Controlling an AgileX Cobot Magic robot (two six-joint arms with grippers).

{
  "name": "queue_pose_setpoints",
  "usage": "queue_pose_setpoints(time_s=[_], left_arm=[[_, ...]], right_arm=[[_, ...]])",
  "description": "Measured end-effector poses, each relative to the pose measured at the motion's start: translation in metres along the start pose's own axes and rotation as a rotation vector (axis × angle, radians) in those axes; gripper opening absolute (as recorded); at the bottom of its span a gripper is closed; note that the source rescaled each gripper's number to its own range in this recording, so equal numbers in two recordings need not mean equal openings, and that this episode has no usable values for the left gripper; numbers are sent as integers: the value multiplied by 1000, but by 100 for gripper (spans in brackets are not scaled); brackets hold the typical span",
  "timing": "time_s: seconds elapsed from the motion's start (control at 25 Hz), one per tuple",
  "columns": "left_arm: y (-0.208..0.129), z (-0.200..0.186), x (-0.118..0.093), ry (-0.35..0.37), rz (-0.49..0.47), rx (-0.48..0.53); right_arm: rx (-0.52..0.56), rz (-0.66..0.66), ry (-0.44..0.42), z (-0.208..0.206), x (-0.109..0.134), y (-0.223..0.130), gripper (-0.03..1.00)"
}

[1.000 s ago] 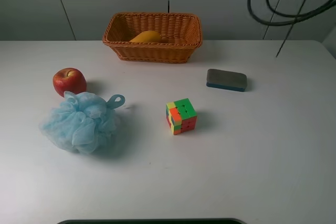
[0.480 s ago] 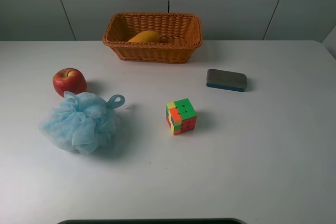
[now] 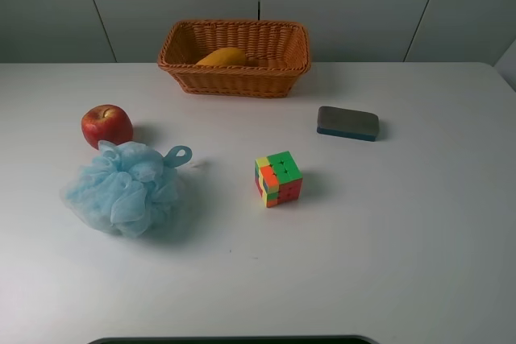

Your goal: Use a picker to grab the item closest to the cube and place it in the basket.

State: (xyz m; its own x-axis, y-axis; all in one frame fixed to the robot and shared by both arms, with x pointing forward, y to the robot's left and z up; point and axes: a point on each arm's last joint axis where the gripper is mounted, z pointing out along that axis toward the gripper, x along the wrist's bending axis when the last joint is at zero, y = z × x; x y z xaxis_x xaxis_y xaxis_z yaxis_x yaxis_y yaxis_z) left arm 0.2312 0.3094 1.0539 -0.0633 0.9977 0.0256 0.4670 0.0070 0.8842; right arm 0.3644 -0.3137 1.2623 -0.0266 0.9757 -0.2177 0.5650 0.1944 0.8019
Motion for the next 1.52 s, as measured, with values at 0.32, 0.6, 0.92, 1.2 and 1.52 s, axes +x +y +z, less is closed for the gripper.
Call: queue_pose_setpoints(time_s=[0.32, 0.6, 0.92, 1.2, 1.52], left_arm=[[0, 0, 0, 0, 0, 0], [0, 0, 0, 0, 0, 0], [0, 0, 0, 0, 0, 0], [0, 0, 0, 0, 0, 0], [0, 0, 0, 0, 0, 0]], right_arm=[[7, 23, 45, -26, 30, -96, 100], [-83, 53, 69, -21, 57, -184, 100], [-84, 131, 67, 0, 72, -238, 100], [-95, 170, 44, 5, 70, -239, 100], [-101, 190, 27, 4, 68, -239, 100]])
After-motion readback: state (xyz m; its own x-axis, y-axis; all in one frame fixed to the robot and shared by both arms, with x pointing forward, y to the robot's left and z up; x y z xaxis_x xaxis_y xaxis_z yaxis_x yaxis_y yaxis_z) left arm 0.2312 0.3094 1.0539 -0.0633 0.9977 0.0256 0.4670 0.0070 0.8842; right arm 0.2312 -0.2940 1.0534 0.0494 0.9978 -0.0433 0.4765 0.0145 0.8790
